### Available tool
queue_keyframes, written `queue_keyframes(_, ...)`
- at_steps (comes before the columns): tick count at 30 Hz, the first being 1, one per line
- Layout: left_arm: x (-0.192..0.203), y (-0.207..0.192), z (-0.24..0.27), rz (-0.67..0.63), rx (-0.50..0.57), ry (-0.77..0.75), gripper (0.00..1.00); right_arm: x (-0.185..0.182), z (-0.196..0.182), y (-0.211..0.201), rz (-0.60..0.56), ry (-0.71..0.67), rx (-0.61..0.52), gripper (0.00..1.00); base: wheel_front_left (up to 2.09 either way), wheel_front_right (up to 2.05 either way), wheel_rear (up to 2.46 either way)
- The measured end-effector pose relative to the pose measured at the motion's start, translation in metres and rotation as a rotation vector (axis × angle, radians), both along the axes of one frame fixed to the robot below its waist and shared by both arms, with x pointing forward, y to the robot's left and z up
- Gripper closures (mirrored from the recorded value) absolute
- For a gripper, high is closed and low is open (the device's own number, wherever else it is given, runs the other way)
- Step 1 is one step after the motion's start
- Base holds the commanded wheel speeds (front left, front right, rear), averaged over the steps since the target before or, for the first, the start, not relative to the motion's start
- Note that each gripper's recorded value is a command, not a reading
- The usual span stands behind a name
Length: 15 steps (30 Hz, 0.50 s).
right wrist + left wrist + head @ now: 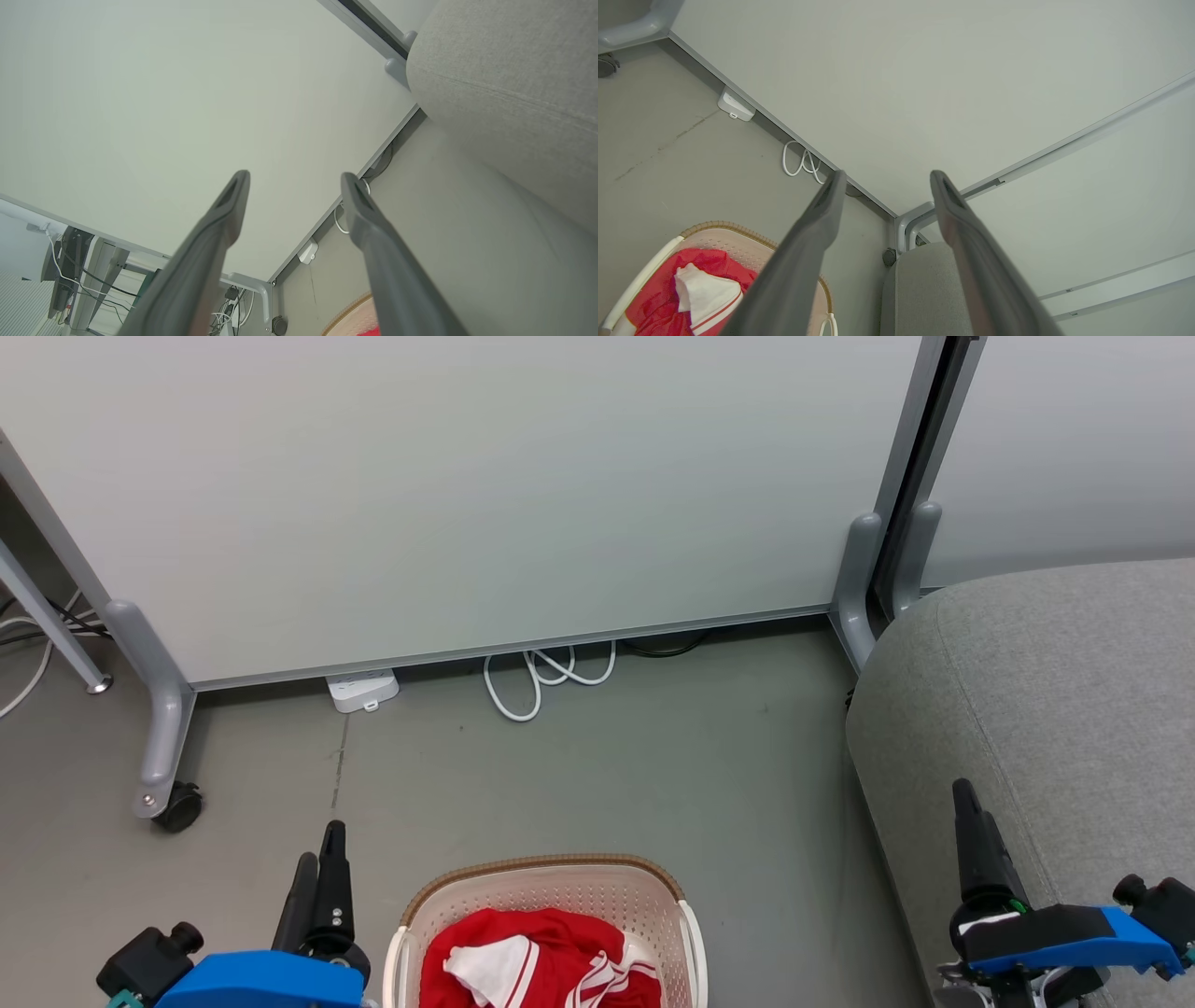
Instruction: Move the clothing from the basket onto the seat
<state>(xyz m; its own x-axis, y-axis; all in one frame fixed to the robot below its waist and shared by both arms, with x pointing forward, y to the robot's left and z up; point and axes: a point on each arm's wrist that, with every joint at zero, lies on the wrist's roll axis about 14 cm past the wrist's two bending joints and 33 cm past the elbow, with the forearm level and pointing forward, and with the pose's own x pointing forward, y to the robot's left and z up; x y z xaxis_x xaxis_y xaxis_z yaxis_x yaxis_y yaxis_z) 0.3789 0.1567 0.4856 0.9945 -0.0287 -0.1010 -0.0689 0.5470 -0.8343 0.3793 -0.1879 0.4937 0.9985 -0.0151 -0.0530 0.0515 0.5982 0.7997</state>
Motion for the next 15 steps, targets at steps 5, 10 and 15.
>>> queue_keyframes(5,0.002,-0.002,0.007,-0.004,0.088,-0.024,0.0,0.001,0.004,0.004,0.019,-0.011,-0.092,0.0,0.0,0.0,0.0)
queue_keyframes(10,0.003,-0.005,0.012,-0.012,0.164,-0.046,0.0,0.002,0.009,0.007,0.03,-0.026,-0.169,0.0,0.0,0.0,0.0)
queue_keyframes(15,0.004,-0.006,0.015,-0.014,0.24,-0.061,0.0,0.002,0.014,0.009,0.039,-0.041,-0.245,0.0,0.0,0.0,0.0)
